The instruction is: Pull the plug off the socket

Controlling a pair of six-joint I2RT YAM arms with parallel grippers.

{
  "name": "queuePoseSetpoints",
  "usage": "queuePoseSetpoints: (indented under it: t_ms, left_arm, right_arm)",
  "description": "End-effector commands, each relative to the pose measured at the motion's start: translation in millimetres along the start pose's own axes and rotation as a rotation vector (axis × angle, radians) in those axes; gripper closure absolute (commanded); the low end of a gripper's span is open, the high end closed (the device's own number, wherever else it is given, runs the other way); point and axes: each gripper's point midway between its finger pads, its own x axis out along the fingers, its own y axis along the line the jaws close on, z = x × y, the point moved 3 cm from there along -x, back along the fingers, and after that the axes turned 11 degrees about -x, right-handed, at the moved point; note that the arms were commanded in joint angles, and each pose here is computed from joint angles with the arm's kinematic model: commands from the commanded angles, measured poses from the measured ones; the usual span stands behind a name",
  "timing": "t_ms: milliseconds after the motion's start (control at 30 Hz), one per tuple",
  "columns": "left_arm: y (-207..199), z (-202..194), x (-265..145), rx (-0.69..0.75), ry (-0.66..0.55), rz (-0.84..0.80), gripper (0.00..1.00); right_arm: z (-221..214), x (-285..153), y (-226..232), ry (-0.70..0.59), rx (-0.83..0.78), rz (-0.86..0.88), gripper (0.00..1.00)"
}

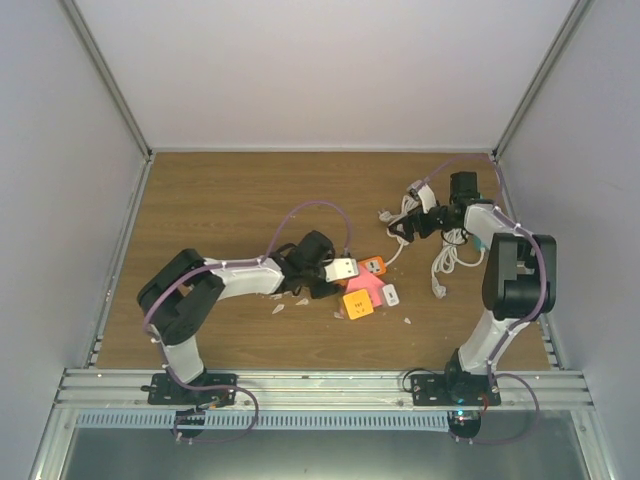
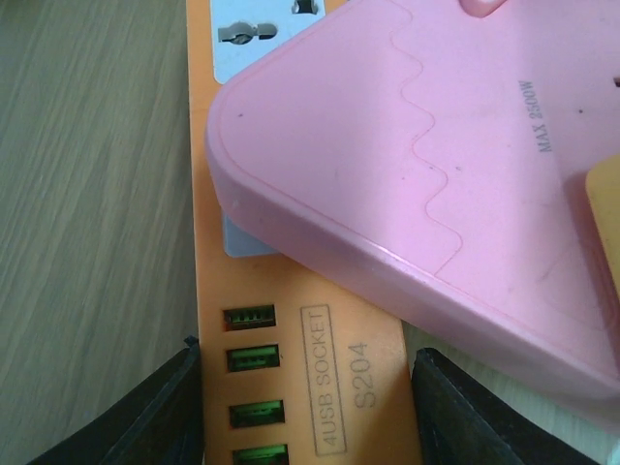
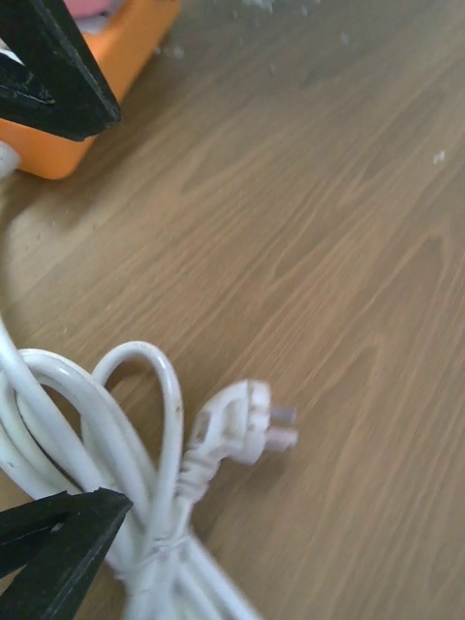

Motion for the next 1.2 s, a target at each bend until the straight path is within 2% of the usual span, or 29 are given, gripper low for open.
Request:
queuePoseSetpoints:
  t_ms: [0, 367, 700, 867, 1100, 1167]
  left_arm:
    - [-2.2, -11.2, -28.4, 0.11, -0.027, -0.103, 0.67]
    - [52.6, -49.3, -64.1, 0.247, -0.057, -0.167, 0.64]
    - [102.0, -62.0, -60.3, 0.226, -0.081, -0.214, 0.59]
    - [116.1, -68.0, -56.8, 0.167, -0.078, -0.222, 0.42]
    - [126.7, -60.4, -76.8, 0.101, -0.116, -0.216, 0.02]
    - [128.1, -60.3, -88.3, 0.074, -0.132, -0.206, 0.01]
  right_arm:
    - [28.1, -20.3, 24.9, -0.125, -0.146, 0.109, 0.0]
    - [36.0, -36.4, 79.6, -0.231, -0.383, 0.221, 0.0]
    - [41.2, -21.5, 141.3, -0.223, -0.595, 0.233, 0.0]
    - [44.6, -13.1, 163.7, -0.238, -0.673, 0.253, 0.0]
    - [43.2, -2.0, 191.0, -0.248, -0.752, 0.316, 0.0]
    - [44.5, -0.4, 199.9, -0.26, -0.767, 0.339, 0.0]
